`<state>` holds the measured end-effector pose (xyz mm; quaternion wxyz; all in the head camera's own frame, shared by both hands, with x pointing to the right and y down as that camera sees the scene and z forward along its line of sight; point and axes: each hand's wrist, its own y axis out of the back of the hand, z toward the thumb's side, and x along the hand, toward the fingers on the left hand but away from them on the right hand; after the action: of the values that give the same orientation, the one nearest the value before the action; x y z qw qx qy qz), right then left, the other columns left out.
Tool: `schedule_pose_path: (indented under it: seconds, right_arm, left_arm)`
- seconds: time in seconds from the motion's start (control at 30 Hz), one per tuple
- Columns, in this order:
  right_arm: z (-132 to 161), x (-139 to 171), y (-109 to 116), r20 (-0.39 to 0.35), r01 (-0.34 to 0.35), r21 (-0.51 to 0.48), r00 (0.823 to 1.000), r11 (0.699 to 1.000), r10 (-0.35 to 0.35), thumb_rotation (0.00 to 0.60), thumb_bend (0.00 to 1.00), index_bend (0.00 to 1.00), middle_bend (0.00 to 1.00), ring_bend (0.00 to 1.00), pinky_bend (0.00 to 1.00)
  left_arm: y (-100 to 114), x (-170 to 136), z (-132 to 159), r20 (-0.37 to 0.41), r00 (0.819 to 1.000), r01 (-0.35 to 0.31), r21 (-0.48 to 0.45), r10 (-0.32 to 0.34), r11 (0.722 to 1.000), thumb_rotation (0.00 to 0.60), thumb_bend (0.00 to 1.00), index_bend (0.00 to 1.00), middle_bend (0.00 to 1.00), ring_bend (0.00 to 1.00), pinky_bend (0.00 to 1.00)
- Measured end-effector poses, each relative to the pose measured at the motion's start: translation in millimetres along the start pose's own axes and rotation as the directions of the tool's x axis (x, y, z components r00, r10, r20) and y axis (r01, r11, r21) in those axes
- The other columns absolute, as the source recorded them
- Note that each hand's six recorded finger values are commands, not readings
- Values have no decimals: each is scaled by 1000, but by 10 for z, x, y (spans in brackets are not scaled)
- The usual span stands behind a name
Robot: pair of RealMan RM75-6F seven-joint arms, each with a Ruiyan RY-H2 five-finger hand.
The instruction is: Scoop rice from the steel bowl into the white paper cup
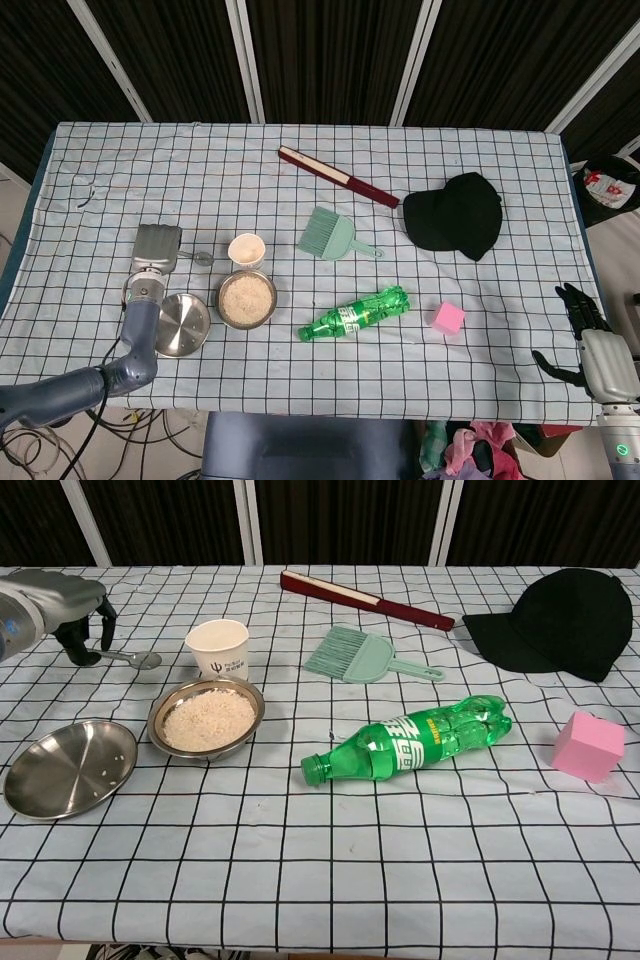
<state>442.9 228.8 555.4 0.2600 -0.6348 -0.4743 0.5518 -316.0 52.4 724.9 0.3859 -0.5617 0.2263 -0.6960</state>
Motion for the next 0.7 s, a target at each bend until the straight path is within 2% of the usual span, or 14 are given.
schedule_pose_path:
  seconds: [0.13, 0.43, 0.7]
  right_arm:
    - [1, 1, -1, 0, 0, 0, 1000, 1000, 0, 600, 199, 0, 0, 0, 207]
    - [-8, -8, 10, 3, 6, 0, 1000, 1000, -6, 600, 200, 0, 0, 0, 207]
    - [-16, -12, 19, 7, 9, -5, 1000, 1000, -9, 600, 200, 0, 0, 0, 207]
  left_arm:
    - [141, -60, -39, 10, 999, -33, 16, 33, 999, 600, 453, 636, 1000, 1000, 1000]
    - [370, -235, 71, 75, 993, -89, 44, 86, 995, 600, 467, 710, 1000, 1000, 1000]
    - [615, -456, 254, 181, 970, -189, 153, 161, 970, 600, 468, 726, 1000, 1000, 1000]
